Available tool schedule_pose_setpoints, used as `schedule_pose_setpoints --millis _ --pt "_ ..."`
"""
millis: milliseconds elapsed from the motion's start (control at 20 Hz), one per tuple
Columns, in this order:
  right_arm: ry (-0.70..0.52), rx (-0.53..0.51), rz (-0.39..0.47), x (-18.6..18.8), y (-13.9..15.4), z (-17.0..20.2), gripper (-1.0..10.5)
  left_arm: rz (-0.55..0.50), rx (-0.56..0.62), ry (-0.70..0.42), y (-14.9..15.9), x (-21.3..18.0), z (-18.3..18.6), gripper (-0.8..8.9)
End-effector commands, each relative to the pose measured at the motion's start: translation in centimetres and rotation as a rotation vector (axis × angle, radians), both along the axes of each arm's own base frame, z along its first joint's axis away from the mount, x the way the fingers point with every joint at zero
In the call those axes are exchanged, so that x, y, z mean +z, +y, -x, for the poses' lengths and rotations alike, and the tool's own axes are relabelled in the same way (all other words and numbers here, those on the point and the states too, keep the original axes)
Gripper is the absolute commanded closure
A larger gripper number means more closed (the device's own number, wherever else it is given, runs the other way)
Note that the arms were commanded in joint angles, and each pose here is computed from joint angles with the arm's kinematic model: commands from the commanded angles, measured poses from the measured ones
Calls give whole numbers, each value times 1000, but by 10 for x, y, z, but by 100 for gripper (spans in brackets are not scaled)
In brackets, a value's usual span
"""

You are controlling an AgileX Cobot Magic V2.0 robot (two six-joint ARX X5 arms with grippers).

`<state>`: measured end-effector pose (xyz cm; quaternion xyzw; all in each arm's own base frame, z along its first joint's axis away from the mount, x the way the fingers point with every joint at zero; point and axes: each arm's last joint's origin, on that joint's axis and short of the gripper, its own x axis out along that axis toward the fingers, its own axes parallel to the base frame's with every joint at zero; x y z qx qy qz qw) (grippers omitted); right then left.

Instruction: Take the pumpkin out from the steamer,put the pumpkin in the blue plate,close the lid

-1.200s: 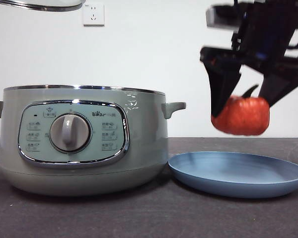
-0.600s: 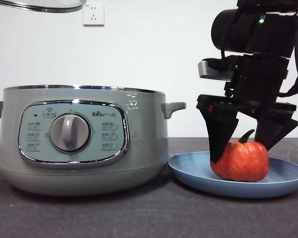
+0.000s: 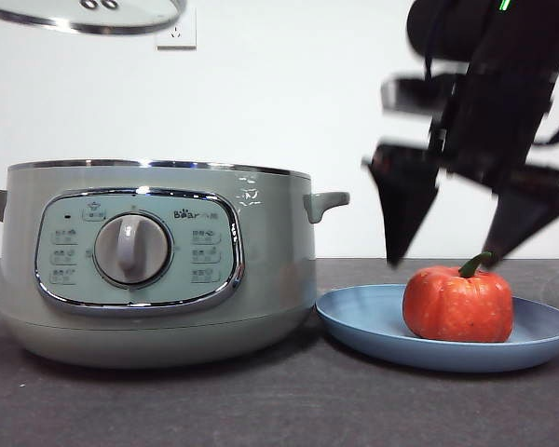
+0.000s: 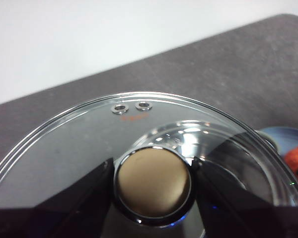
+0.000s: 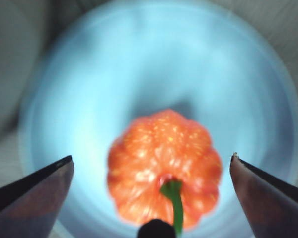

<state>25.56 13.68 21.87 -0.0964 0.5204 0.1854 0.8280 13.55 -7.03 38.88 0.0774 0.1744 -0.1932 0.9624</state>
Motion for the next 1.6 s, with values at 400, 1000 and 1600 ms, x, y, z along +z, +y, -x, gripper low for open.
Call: schedule_pose_setpoints --millis 400,1000,1600 --pt "-298 -40 -153 82 -27 48 383 6 -130 109 -42 -30 -68 821" --pt "-363 -67 -168 96 -34 61 383 -48 -194 295 -78 -90 -123 820" --pt "-361 -70 -172 96 -34 61 383 -76 -193 376 -75 -96 -120 342"
